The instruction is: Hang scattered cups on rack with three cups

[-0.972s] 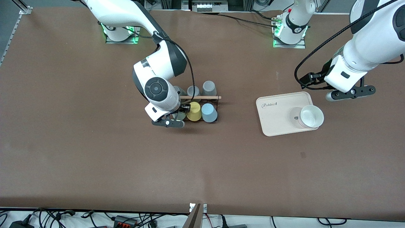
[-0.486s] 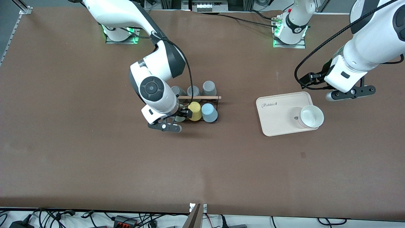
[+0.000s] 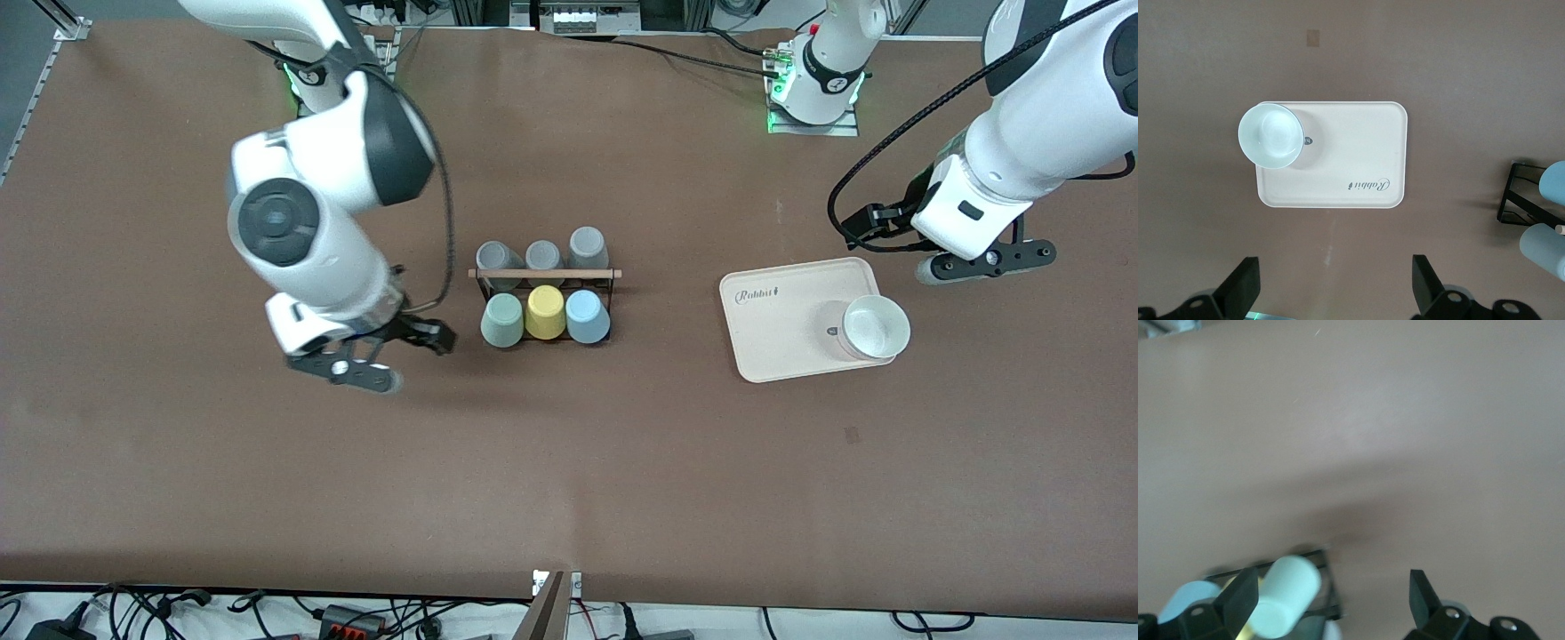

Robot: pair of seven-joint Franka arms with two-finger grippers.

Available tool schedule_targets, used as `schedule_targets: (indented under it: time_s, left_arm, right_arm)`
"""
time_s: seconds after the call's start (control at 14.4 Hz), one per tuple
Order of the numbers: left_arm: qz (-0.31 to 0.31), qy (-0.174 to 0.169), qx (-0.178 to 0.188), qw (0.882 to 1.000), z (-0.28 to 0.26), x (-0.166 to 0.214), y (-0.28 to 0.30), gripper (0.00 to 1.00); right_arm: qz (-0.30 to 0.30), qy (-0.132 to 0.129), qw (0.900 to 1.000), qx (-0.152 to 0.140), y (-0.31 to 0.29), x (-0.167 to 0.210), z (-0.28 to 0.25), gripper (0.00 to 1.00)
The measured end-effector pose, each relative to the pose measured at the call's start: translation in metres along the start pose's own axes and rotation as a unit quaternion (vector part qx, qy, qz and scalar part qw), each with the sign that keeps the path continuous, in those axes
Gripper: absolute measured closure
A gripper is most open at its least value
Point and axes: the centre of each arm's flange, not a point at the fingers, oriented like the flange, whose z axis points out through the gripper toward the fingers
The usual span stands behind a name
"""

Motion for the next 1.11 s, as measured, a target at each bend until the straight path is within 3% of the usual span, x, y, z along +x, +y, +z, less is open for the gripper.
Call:
schedule_targets:
  time_s: [0.49, 0.62, 0.9, 1.11]
  left_arm:
    - [-0.001, 0.0, -0.001, 1.0, 0.0, 0.0, -0.001, 0.0]
    - [-0.001, 0.0, -0.001, 1.0, 0.0, 0.0, -0.001, 0.0]
    - [-0.002, 0.0, -0.001, 1.0, 0.0, 0.001, -0.002, 0.0]
    - [-0.002, 0.0, -0.001, 1.0, 0.0, 0.001, -0.002, 0.0]
  right_arm:
    - [-0.04, -0.007, 0.999, 0.002, 0.17, 0.063, -0.055, 0.0]
    - [-0.062, 0.003, 0.998, 0.008, 0.216, 0.073, -0.073, 0.0]
    - [-0.071, 0.023, 0.997, 0.028, 0.279, 0.071, -0.114, 0.0]
    - [-0.089, 0.031, 0.995, 0.009, 0.291, 0.06, -0.13, 0.0]
